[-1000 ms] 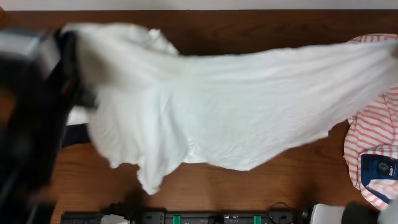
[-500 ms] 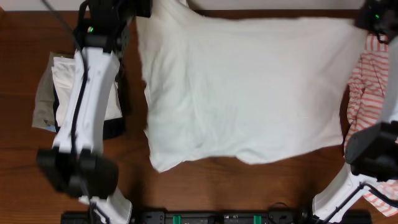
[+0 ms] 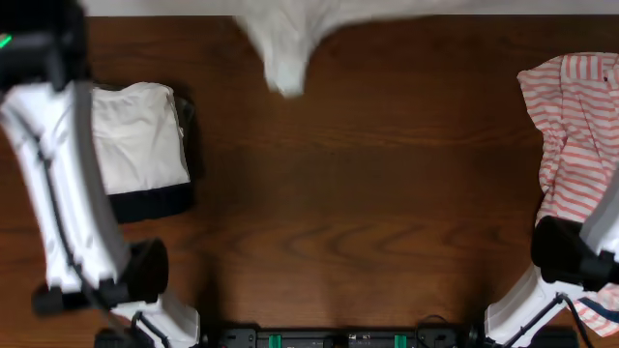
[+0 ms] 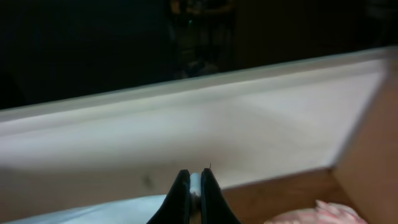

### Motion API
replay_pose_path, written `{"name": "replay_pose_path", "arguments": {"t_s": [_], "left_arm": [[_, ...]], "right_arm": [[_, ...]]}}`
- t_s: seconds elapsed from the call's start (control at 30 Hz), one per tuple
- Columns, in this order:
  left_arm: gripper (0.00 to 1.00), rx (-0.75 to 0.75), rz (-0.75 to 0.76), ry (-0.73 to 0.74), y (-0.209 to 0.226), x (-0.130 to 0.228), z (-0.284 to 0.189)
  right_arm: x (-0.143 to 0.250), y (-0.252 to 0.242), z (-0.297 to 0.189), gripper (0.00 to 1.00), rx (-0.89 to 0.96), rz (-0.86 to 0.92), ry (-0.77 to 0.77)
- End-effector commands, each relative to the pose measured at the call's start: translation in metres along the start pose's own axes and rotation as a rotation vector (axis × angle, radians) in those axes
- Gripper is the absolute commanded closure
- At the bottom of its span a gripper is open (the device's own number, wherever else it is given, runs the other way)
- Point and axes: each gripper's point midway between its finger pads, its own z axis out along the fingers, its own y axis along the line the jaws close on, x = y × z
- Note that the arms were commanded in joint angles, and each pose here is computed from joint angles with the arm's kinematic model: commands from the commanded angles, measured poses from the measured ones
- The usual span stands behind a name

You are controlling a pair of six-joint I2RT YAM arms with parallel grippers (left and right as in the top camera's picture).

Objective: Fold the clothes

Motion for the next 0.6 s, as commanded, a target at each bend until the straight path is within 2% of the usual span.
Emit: {"name": "replay_pose_path", "arguments": {"t_s": [0.0, 0.07, 0.1, 0.17, 0.33, 0.43, 0.57], "left_arm": [[0.94, 0.146, -0.091, 0.168, -0.031, 0.028, -0.017], [0.94, 0.143, -0.163, 0.333, -0.035, 0.066, -0.029], [0.94, 0.125, -0.216, 0.524, -0.036, 0.11, -0.048], [0.94, 0.119, -0.244, 0.719, -0.039, 0.154, -0.071], [0.94, 0.073, -0.331, 1.175, -0.045, 0.239, -0.144], [0.94, 0.027, -0.363, 1.357, -0.044, 0.265, -0.177], [0.94, 0.014, -0.388, 1.435, -0.044, 0.284, -0.187]], "right_arm": [[0.035, -0.027, 0.008, 0.99, 0.122, -0.03, 0.128], [0.061, -0.036, 0.008, 0.99, 0.161, -0.036, 0.229], [0.089, -0.047, 0.006, 0.99, 0.214, -0.053, 0.334], [0.12, -0.062, -0.001, 0.99, 0.283, -0.079, 0.459], [0.196, -0.089, -0.016, 0.99, 0.37, -0.112, 0.756], [0.24, -0.101, -0.024, 0.99, 0.39, -0.116, 0.916], [0.291, -0.114, -0.039, 0.99, 0.412, -0.108, 1.103]]}}
